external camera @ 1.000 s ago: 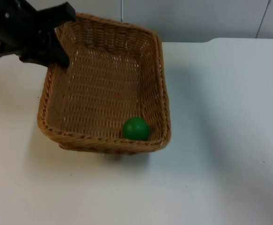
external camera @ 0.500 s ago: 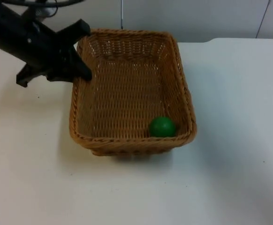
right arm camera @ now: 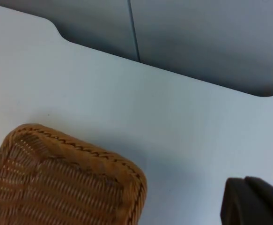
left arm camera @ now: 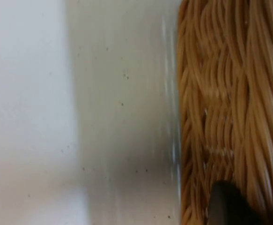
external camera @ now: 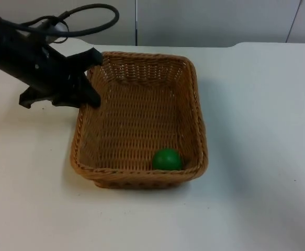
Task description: Pick up the basket with the left hand and place the ball into the basket with the right hand.
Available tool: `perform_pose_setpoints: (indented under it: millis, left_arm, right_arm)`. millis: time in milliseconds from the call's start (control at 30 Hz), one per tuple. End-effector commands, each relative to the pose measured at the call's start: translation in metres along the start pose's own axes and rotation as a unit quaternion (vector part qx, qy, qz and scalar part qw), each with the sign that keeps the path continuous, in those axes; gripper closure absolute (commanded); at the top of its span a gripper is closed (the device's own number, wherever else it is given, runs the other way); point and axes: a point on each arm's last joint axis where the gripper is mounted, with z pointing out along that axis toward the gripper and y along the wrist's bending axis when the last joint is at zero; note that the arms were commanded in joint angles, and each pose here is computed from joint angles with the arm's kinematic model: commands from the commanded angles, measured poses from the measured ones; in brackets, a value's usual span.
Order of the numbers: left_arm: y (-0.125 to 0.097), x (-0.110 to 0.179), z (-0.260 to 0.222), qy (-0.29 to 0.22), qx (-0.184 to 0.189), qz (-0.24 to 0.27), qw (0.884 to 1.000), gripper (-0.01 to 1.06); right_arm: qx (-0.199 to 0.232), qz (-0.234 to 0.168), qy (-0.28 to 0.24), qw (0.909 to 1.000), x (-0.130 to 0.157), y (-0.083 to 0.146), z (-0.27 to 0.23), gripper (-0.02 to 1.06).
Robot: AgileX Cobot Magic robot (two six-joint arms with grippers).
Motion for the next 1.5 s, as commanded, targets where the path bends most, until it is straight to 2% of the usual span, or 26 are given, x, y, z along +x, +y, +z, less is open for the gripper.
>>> perform_pose_setpoints:
  millis: [0,133,167,267,567,767,867,967,1000,1067,1100,1167,1200,1300,1433,1467]
  left_arm:
    - [-0.002,-0.005,-0.004,0.002,-0.007,0.019,1.000,0.95]
    - [-0.004,-0.012,-0.008,0.001,-0.016,0.030,0.999,0.67]
    - [-0.004,-0.012,-0.008,0.001,-0.016,0.030,0.999,0.67]
    - [-0.004,-0.017,-0.009,-0.011,-0.023,0.035,0.999,0.39]
    - [-0.001,-0.021,-0.015,-0.012,-0.047,0.071,0.996,0.36]
    - [-0.011,-0.036,-0.029,0.000,-0.008,0.071,0.997,0.36]
    - [-0.016,-0.043,-0.036,0.014,-0.007,0.076,0.997,0.36]
    - [-0.022,-0.050,-0.046,0.031,-0.021,0.090,0.995,0.42]
    - [-0.024,-0.053,-0.051,0.034,-0.032,0.092,0.995,0.49]
    - [-0.031,-0.057,-0.064,0.028,-0.044,0.111,0.992,0.71]
    - [-0.031,-0.057,-0.064,0.028,-0.044,0.111,0.992,0.71]
    - [-0.043,-0.060,-0.082,0.013,-0.048,0.132,0.990,0.96]
    - [-0.049,-0.061,-0.090,0.007,-0.049,0.144,0.988,1.05]
    - [-0.065,-0.062,-0.115,-0.018,-0.053,0.166,0.985,1.05]
    - [-0.102,-0.056,-0.177,-0.071,-0.074,0.226,0.969,1.05]
    - [-0.102,-0.056,-0.177,-0.071,-0.074,0.226,0.969,1.05]
  right_arm:
    - [-0.001,-0.001,-0.011,0.9999,-0.003,0.002,-0.007,1.05]
    - [-0.001,-0.001,-0.011,0.9999,-0.003,0.002,-0.007,1.05]
    - [-0.001,-0.001,-0.011,0.9999,-0.003,0.002,-0.007,1.05]
    - [-0.001,-0.001,-0.011,0.9999,-0.003,0.002,-0.007,1.05]
    - [0.001,-0.001,-0.011,0.9999,-0.003,0.002,-0.007,1.05]
    - [0.001,-0.001,-0.011,0.9999,-0.003,0.002,-0.007,1.05]
    - [0.002,-0.002,-0.011,0.9999,-0.003,0.002,-0.008,1.05]
    - [0.011,-0.005,-0.020,0.9997,-0.005,0.001,-0.018,1.05]
    - [0.018,-0.009,-0.028,0.9994,-0.006,0.000,-0.027,1.05]
    - [0.035,-0.014,-0.044,0.9983,-0.009,-0.002,-0.045,1.05]
    - [0.035,-0.014,-0.044,0.9983,-0.009,-0.002,-0.045,1.05]
    - [0.055,-0.021,-0.069,0.9959,-0.011,-0.003,-0.073,1.05]
    - [0.062,-0.023,-0.080,0.9945,-0.012,-0.003,-0.086,1.05]
    - [0.073,-0.026,-0.113,0.9906,-0.013,-0.002,-0.122,1.05]
    - [0.102,-0.040,-0.186,0.9765,-0.005,0.000,-0.204,1.05]
    - [0.102,-0.040,-0.186,0.9765,-0.005,0.000,-0.204,1.05]
